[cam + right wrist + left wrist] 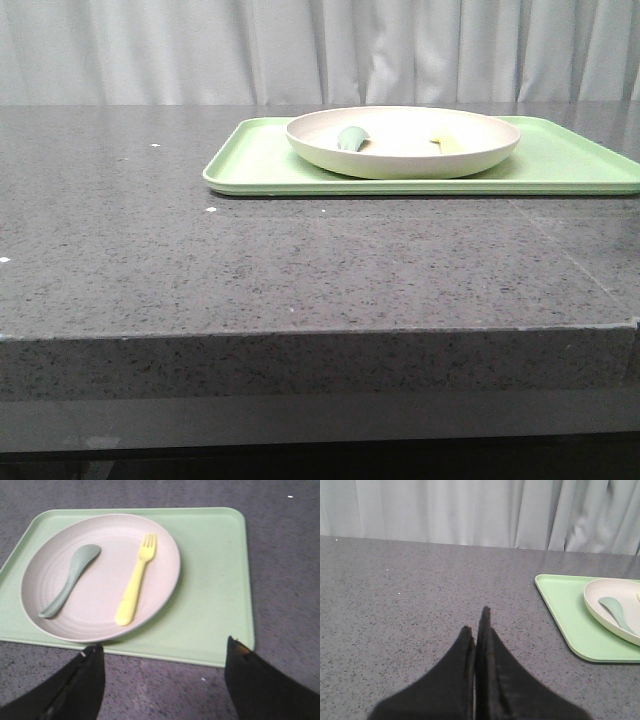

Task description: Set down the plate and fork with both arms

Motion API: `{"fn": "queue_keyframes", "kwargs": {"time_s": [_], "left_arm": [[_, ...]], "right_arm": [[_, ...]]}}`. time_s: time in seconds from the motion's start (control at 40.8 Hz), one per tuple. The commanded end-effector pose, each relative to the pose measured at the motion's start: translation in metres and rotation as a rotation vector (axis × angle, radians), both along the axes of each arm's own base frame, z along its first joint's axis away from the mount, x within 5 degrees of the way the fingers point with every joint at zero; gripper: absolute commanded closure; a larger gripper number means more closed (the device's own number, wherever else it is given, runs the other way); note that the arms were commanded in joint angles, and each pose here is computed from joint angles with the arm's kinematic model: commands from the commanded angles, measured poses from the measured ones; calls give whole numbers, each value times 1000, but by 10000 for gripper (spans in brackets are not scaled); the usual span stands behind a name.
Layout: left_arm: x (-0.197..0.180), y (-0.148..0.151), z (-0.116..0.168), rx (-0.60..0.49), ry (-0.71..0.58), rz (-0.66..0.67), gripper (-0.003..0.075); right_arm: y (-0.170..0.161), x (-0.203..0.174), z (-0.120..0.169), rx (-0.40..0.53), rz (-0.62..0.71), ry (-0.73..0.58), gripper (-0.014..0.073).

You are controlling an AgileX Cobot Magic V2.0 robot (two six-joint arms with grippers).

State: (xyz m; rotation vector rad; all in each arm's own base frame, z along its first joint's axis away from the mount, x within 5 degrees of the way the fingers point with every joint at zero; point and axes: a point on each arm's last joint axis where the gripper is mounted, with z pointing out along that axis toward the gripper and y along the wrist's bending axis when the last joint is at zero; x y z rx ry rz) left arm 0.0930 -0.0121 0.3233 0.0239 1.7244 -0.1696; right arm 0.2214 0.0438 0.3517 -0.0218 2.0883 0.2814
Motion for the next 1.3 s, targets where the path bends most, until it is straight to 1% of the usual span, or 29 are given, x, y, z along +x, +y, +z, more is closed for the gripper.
{"fn": "queue_keyframes", "kwargs": {"time_s": [0.0,0.147,0.245,0.294,0.368,0.54,0.662,0.858,1.153,1.275], "left_arm": [[0,-1,17,-13,-117,-17,738],[0,-1,17,-13,-117,-17,738],[0,-1,17,-13,-117,-17,738],[0,-1,17,-13,-117,-17,738],[0,-1,17,-13,-117,-17,738],[0,-1,17,-13,-117,-17,738],[0,-1,17,-13,-117,-17,738],[0,-1,17,-13,-117,-17,738],[0,-1,17,-13,-117,-17,738],[0,-1,17,-13,-117,-17,738]], "right_arm": [[18,31,19,12,46,-54,62],[41,77,15,-12,99,63,62],[54,109,5,-24,115,156,62],[57,120,4,-21,113,180,62],[62,137,-5,-15,106,232,62],[70,167,-22,-18,104,284,63],[73,179,-34,-24,102,306,63],[74,187,-49,-37,99,327,64],[74,190,-53,-49,97,327,64],[74,190,-56,-68,98,335,64]]}}
